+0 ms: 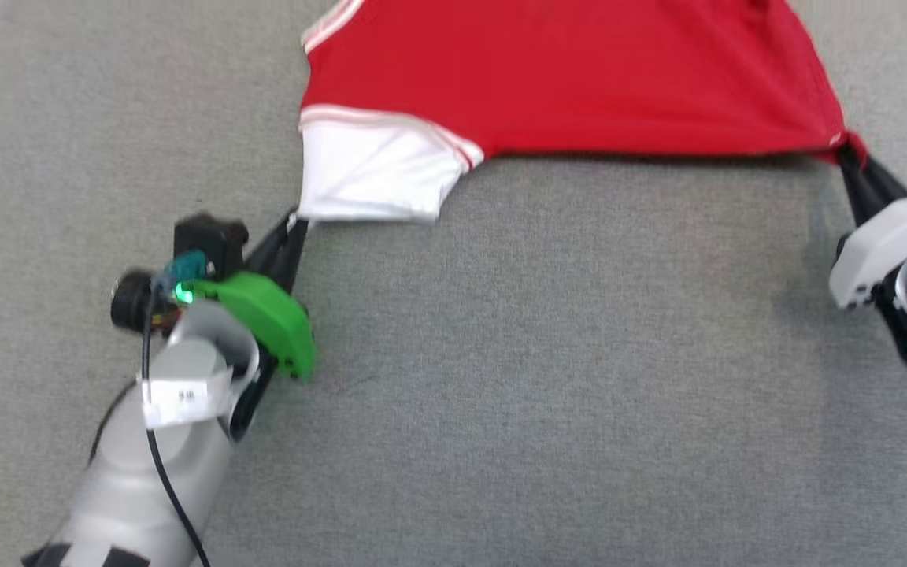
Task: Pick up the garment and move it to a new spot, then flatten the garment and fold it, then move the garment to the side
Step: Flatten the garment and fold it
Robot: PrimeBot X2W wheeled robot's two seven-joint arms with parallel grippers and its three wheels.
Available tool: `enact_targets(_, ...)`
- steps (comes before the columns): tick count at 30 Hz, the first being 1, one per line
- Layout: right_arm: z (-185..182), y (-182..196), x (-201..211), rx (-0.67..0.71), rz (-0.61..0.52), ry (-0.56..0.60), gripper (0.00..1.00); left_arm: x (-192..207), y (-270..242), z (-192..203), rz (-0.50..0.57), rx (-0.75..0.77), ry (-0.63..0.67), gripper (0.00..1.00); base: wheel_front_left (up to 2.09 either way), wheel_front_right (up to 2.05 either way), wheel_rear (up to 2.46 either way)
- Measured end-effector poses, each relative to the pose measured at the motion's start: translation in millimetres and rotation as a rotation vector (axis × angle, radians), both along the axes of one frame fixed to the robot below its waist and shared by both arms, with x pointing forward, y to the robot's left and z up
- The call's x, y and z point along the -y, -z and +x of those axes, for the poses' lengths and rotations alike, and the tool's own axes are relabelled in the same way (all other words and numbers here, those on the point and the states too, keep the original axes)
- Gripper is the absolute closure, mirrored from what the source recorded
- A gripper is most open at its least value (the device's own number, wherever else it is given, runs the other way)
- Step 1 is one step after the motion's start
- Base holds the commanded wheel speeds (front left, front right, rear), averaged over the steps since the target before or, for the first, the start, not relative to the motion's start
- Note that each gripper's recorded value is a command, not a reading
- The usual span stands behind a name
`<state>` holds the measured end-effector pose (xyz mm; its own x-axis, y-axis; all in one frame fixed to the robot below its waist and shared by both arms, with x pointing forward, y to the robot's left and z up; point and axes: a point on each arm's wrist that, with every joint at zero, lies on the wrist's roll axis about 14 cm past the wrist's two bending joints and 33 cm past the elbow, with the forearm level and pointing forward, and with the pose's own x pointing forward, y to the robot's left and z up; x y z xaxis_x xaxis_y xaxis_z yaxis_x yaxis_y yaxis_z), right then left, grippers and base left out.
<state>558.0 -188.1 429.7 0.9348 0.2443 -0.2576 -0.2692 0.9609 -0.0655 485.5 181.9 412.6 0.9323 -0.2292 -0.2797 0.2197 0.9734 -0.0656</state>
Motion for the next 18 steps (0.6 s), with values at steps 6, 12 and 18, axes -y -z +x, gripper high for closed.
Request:
enact_targets(6, -41.1, 2.2, -8.2, -0.04, 0.063, -0.009, 1.0, -11.9, 7.7, -47.2, -0.018, -0.065, -0.034, 1.0, 0.0, 0.0, 0.0)
enact_targets(12, -75.2, 1.4, -8.7, -0.071, 0.132, 0.009, 1.0, -16.3, 7.9, -88.0, -0.025, -0.105, -0.03, 1.0, 0.0, 0.0, 0.0)
enact_targets(18, -108.0, 1.4, -7.8, -0.101, 0.183, 0.013, 1.0, -9.8, 3.4, -123.4, -0.045, -0.134, 0.004, 1.0, 0.0, 0.0, 0.0)
